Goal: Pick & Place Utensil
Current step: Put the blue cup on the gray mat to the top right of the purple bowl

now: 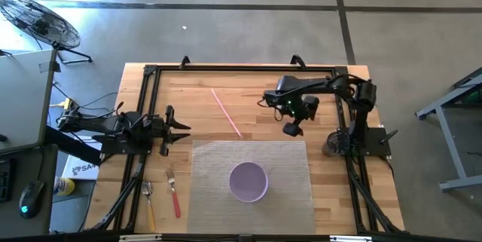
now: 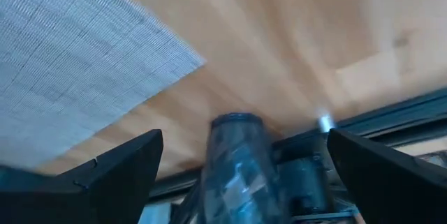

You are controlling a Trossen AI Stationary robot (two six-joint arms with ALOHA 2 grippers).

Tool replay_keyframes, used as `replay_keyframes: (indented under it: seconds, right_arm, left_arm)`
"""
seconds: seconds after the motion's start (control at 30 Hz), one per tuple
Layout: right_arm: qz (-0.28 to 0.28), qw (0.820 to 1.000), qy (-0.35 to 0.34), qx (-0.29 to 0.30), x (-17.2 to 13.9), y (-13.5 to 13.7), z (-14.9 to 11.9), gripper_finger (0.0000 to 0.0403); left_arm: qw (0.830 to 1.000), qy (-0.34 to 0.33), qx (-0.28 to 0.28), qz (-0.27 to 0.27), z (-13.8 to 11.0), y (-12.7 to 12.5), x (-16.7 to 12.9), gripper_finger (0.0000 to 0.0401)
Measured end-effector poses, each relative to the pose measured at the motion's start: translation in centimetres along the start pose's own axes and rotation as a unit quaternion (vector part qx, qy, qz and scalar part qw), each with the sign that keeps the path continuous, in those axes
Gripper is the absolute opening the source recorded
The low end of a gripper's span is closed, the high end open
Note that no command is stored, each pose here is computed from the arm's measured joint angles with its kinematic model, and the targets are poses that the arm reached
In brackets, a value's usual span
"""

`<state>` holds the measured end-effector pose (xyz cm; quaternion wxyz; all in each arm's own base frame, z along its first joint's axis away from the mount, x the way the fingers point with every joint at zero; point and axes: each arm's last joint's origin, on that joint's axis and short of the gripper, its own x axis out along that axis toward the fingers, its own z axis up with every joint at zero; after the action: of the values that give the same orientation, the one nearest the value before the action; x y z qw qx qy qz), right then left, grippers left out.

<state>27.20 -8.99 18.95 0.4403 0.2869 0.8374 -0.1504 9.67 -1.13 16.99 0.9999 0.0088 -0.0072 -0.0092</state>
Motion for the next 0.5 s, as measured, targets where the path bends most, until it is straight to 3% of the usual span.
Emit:
replay_keyframes:
  seconds: [0.1,0.3,0.5]
  right_arm:
    - [0.026,0.998,0.051,0.017,1.9,-0.1,-0.4,0.0397]
    - [0.017,0.989,0.147,0.032,6.5,-0.1,-2.0,0.0397]
    - [0.003,0.979,0.199,0.049,9.0,0.1,-3.4,0.0397]
  left_arm:
    - [1.0,0.0,0.0,0.0,0.0,0.0,0.0,0.0101]
    - [1.0,0.0,0.0,0.0,0.0,0.0,0.0,0.0101]
    - [1.0,0.0,0.0,0.0,0.0,0.0,0.0,0.0101]
